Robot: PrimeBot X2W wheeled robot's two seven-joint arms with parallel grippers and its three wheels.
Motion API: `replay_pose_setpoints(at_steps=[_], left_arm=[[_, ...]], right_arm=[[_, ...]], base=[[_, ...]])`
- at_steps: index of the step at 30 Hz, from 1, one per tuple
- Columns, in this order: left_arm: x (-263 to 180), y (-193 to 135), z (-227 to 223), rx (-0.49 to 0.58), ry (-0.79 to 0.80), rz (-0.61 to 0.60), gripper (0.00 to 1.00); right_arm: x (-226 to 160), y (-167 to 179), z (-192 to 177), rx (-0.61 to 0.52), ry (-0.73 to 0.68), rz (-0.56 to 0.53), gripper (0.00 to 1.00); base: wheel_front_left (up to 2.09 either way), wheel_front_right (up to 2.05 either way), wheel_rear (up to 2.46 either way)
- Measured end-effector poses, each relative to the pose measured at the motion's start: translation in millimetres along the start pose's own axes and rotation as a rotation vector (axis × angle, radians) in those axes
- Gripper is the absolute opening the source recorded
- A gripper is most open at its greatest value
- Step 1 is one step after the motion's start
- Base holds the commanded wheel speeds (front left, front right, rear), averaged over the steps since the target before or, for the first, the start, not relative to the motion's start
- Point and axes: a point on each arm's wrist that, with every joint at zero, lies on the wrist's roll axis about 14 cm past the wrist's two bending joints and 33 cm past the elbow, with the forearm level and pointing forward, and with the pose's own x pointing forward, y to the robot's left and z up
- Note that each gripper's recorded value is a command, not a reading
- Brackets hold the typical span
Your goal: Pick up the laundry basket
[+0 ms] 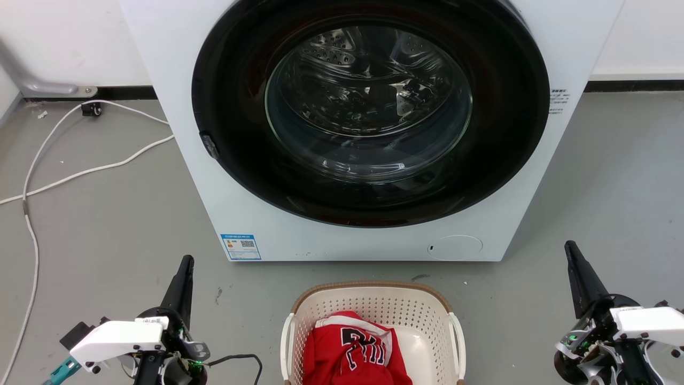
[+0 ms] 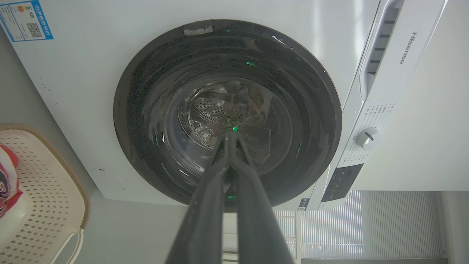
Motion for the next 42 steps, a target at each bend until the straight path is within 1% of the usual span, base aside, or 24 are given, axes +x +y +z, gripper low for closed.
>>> replay_pose_setpoints(at_steps=[40,41,42], left_arm=[[0.0,0.0,0.0,0.0,0.0,0.0,0.0],[-0.6,1.9,-0.2,-0.001,0.0,0.006,1.0],[-2.2,6.3,-0.6,-0.002,0.001,0.018,1.0]], right_arm=[[0.0,0.0,0.0,0.0,0.0,0.0,0.0],[-0.6,-1.6,0.1,0.0,0.0,-0.005,1.0],[-2.3,-6.1,0.1,0.001,-0.001,-0.018,1.0]], base=[[0.0,0.0,0.0],[0.0,0.0,0.0],[0.0,0.0,0.0]])
